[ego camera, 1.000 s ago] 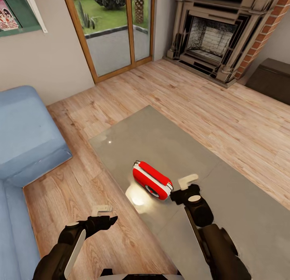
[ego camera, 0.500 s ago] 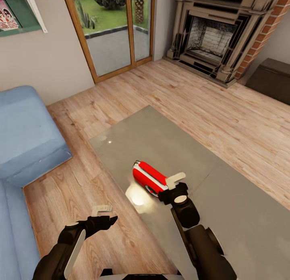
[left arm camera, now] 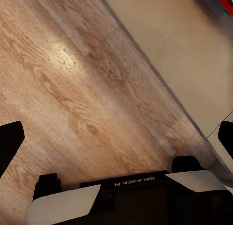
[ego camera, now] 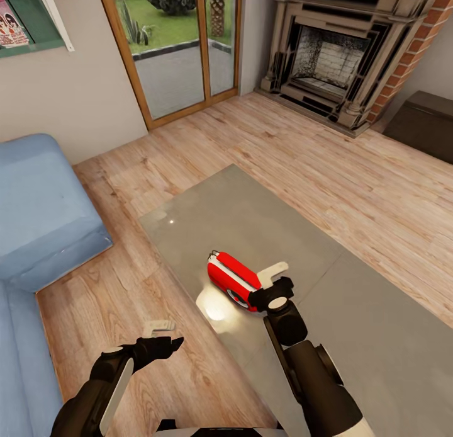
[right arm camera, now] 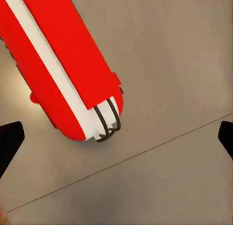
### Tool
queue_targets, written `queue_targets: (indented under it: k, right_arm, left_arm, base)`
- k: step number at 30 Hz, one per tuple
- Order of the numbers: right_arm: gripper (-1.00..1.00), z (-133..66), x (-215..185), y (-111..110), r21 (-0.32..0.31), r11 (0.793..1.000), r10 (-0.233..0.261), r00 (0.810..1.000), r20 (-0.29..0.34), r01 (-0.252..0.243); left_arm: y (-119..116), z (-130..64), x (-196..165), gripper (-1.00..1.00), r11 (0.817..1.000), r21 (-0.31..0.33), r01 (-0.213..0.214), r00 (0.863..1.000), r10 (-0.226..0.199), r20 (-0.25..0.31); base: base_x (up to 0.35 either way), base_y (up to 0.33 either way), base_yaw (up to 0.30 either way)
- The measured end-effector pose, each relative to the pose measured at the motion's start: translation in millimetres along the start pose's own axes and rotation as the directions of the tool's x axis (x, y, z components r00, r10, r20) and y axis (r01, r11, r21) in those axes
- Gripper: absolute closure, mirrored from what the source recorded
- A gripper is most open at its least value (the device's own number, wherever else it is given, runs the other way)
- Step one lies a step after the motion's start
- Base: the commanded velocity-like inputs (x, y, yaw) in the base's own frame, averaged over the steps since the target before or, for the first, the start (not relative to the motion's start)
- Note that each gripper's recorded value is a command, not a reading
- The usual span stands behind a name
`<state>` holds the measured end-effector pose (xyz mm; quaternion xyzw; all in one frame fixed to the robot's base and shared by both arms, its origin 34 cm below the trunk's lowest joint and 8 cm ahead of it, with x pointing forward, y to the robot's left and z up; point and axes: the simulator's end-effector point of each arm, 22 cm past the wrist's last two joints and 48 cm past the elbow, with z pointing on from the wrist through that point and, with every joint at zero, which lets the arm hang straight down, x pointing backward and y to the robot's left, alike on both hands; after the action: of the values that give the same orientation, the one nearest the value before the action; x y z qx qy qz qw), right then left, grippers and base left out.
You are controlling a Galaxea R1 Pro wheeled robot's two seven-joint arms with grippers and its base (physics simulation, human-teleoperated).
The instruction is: Turn on the radio receiver that's on the table in the living room.
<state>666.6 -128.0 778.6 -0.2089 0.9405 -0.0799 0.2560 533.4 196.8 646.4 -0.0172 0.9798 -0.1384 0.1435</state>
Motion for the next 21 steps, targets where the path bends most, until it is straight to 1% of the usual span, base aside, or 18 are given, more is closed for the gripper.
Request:
queue_targets:
  k: [4,7,10,11,13,15,21]
  right_arm:
    - [-1.00,1.1,-9,-3,0.005,1.000,-0.002,1.000,0.018,0.002]
    - [-1.00,6.1,-22,-8,0.012,1.000,-0.010,0.999,0.032,0.010]
    - [-1.00,13.2,-37,-10,0.004,1.000,-0.022,0.999,0.038,0.022]
    - [-1.00,18.1,-50,-7,-0.030,0.999,-0.030,0.998,0.047,0.032]
    - [-1.00,20.9,-61,-3,-0.066,0.997,-0.035,0.998,0.053,0.039]
    - [-1.00,27.0,-79,2,-0.124,0.991,-0.046,0.997,0.057,0.053]
    - [-1.00,36.3,-91,0,-0.142,0.987,-0.064,0.997,0.045,0.070]
  left_arm:
    - [0,0.0,0,-1.00,1.000,0.000,0.000,1.000,0.000,0.000]
    - [0,0.2,0,-1.00,1.000,0.001,0.001,1.000,-0.001,0.000]
    - [-1,0.3,0,-1.00,1.000,0.000,0.001,1.000,-0.001,-0.001]
    - [0,0.4,0,-1.00,1.000,0.000,0.001,1.000,-0.001,-0.001]
    - [0,0.3,0,-1.00,1.000,0.000,0.000,1.000,0.000,0.000]
    - [0,0.3,0,-1.00,1.000,-0.002,-0.001,1.000,0.001,-0.001]
    - [0,0.3,1,-1.00,1.000,-0.002,0.000,1.000,0.000,-0.002]
  base:
    - [0.000,0.000,0.000]
    - [0.000,0.000,0.000]
    - [0.000,0.000,0.000]
    - [0.000,0.000,0.000]
    - [0.000,0.000,0.000]
    - [0.000,0.000,0.000]
    - [0.000,0.000,0.000]
